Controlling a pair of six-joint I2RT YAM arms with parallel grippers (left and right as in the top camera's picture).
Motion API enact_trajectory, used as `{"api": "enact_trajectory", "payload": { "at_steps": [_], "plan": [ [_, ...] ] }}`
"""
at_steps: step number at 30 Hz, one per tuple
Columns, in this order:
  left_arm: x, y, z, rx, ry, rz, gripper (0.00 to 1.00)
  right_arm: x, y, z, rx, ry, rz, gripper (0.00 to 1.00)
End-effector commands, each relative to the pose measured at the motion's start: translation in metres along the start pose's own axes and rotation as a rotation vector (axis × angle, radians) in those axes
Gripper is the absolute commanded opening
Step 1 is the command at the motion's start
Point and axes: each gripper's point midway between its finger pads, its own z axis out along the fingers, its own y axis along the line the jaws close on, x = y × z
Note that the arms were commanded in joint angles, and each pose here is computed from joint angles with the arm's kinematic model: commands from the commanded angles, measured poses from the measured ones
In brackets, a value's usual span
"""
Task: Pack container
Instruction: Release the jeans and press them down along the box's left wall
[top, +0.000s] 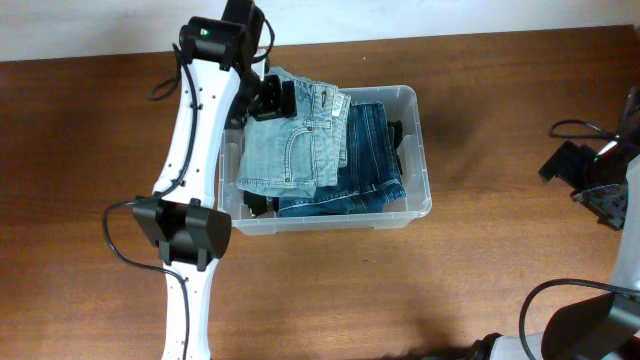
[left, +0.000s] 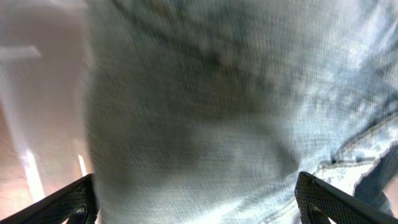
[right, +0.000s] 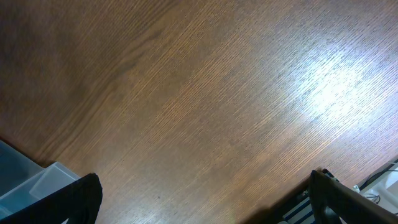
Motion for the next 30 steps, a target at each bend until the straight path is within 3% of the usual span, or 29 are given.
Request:
{"api": "enact_trajectory", "payload": {
  "at_steps": [1, 9, 12, 15, 22, 30],
  "plan": [
    [-0.019, 0.016, -0.005, -0.074, -0.085, 0.054, 0.99, -0.001, -0.001, 0.000, 0.002, 0.001, 0.004, 0.98],
    [-0.067, 0.020, -0.014, -0.084, -0.277, 0.082, 0.89, -0.001, -0.001, 0.000, 0.002, 0.001, 0.004, 0.98],
    [-0.070, 0.019, -0.015, -0.077, -0.290, 0.082, 0.76, -0.001, -0.001, 0.000, 0.002, 0.001, 0.004, 0.98],
    [-0.065, 0.017, -0.011, -0.063, -0.261, 0.083, 0.67, -0.001, -0.001, 0.000, 0.002, 0.001, 0.004, 0.98],
    [-0.034, 0.025, 0.026, -0.069, -0.093, 0.072, 0.67, -0.001, -0.001, 0.000, 0.002, 0.001, 0.004, 0.98],
    [0.002, 0.039, 0.067, -0.103, 0.079, 0.055, 0.58, -0.001, -0.001, 0.000, 0.002, 0.001, 0.004, 0.98]
  ]
}}
